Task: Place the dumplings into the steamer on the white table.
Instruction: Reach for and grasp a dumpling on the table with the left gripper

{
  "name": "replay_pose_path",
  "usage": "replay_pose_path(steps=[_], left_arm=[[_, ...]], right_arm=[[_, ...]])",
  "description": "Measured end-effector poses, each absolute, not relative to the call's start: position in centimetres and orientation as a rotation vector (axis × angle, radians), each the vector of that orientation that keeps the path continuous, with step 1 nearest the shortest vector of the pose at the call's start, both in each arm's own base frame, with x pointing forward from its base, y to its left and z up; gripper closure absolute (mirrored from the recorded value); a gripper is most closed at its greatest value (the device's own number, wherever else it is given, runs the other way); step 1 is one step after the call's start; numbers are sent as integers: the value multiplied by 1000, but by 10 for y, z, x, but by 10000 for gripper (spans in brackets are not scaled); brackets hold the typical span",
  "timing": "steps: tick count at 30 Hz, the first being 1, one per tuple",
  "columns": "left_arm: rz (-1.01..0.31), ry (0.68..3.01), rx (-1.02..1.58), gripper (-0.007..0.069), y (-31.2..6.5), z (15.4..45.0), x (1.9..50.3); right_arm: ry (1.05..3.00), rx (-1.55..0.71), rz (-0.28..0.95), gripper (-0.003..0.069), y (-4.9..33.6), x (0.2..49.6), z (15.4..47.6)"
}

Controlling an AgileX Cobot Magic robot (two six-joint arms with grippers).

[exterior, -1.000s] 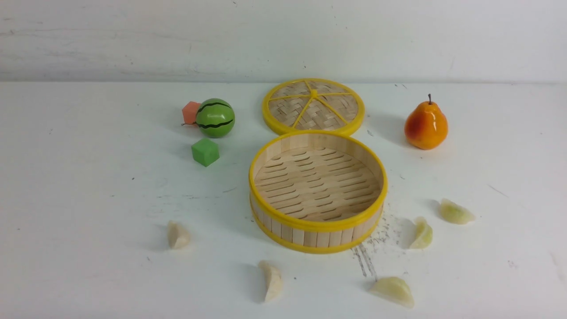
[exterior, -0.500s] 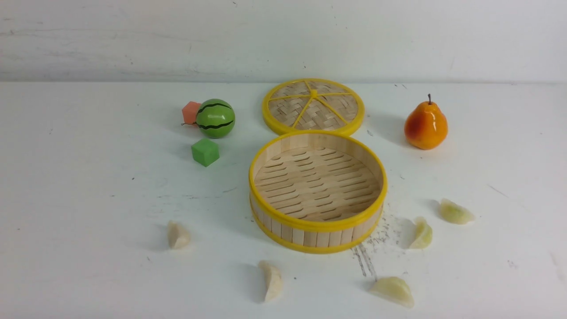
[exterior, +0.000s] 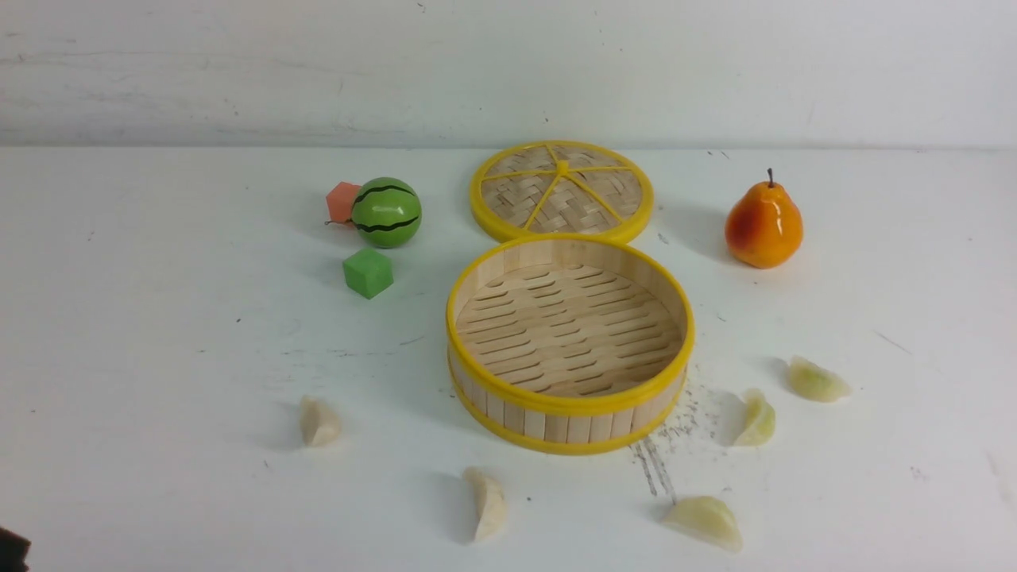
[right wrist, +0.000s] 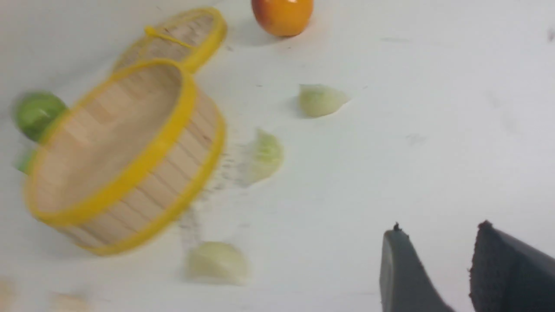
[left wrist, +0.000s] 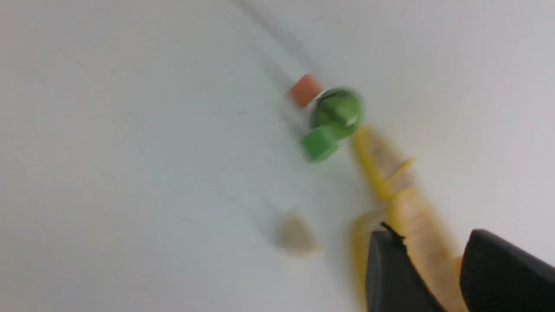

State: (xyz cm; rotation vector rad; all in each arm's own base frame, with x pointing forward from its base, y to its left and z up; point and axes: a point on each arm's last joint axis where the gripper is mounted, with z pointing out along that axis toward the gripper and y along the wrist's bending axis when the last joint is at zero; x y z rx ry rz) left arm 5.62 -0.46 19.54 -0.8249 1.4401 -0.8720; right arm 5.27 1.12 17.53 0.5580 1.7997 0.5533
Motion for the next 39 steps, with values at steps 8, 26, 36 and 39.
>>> replay_pose_path(steps=[8, 26, 36, 39], left_arm=[[-1300, 1092, -1226, 388, 1, 204, 56], [-842, 1486, -374, 388, -26, 293, 31], [-453, 2126, -116, 498, -25, 358, 93], [-376, 2333, -80, 574, -22, 359, 113]], right_arm=[[1454, 1155, 1329, 419, 24, 54, 190], [1423, 691, 1034, 461, 21, 48, 238], [1734, -51, 609, 678, 37, 105, 345], [1874, -232, 625, 678, 43, 129, 353]])
